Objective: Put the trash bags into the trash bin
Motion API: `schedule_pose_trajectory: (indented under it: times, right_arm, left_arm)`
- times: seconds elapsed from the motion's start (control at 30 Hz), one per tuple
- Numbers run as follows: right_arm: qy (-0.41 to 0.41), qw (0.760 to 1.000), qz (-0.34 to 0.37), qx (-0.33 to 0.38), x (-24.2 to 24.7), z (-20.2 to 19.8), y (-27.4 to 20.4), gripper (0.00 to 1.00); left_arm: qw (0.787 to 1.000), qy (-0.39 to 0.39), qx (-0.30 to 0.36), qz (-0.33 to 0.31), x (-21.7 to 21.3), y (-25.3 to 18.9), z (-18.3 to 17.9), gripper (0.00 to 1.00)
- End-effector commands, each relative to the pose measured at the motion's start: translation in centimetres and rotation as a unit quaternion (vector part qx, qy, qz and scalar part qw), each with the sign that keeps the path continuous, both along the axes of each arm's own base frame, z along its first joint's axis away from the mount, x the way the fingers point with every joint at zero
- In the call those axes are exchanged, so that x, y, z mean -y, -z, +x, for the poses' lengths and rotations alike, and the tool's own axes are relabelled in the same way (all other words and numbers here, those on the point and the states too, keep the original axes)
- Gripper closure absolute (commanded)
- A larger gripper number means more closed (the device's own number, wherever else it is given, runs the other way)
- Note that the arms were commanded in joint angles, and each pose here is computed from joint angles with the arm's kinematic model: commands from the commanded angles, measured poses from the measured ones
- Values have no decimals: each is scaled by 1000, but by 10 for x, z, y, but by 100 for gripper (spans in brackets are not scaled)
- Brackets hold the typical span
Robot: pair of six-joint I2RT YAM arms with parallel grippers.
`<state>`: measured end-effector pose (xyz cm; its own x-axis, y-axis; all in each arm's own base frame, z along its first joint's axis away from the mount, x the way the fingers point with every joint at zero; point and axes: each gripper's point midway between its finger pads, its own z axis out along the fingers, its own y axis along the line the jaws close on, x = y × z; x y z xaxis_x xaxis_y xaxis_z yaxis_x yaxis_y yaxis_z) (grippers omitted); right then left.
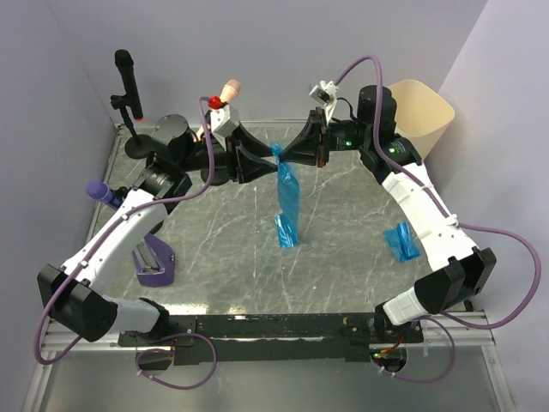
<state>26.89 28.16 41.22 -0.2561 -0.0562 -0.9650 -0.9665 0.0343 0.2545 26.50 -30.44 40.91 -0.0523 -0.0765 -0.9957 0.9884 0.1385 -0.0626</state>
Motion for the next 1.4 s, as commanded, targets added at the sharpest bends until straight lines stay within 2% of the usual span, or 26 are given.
schedule_pose_trajectory:
  times: [0.0,0.07,0.17,0.27,0.33,0.37,0.57,0.97,1.0,1.07,1.2,1.27,1.37]
  right_arm:
    - [-11,999,15,40,1,-17,-21,97]
    - [-16,999,16,41,-1,-19,-21,95]
    - [-21,999,18,41,-2,-22,-22,96]
    - [-24,999,18,43,-2,-24,-21,100]
    - [-12,999,14,44,0,-22,-20,100]
    - [0,999,10,42,2,-18,-17,100]
    - [63,997,-12,53,15,-2,-9,100]
    - [39,998,-3,51,12,-8,-8,100]
    - [33,998,-4,46,11,-11,-7,96]
    - [39,998,-10,49,10,-10,-5,76]
    - [35,998,-13,45,5,-9,-1,70]
    - [31,998,-12,49,3,-9,0,71]
    - [23,998,-10,57,0,-8,-3,97]
  left_arm:
    - [999,25,32,-29,6,-30,-9,50]
    - [999,30,32,-26,8,-30,-9,54]
    - [999,33,32,-22,10,-28,-7,69]
    - [999,32,31,-15,9,-24,-7,84]
    - [999,29,35,-10,8,-22,-7,96]
    - [999,26,35,-7,7,-21,-7,99]
    - [999,5,40,7,0,-16,-7,99]
    - [999,15,29,6,4,-12,-5,99]
    - [999,14,31,5,4,-13,-5,99]
    - [999,14,31,5,4,-13,-5,99]
    - [1000,11,29,4,3,-13,-4,99]
    - [1000,12,27,4,4,-12,-4,99]
    - [1000,11,26,6,4,-11,-3,100]
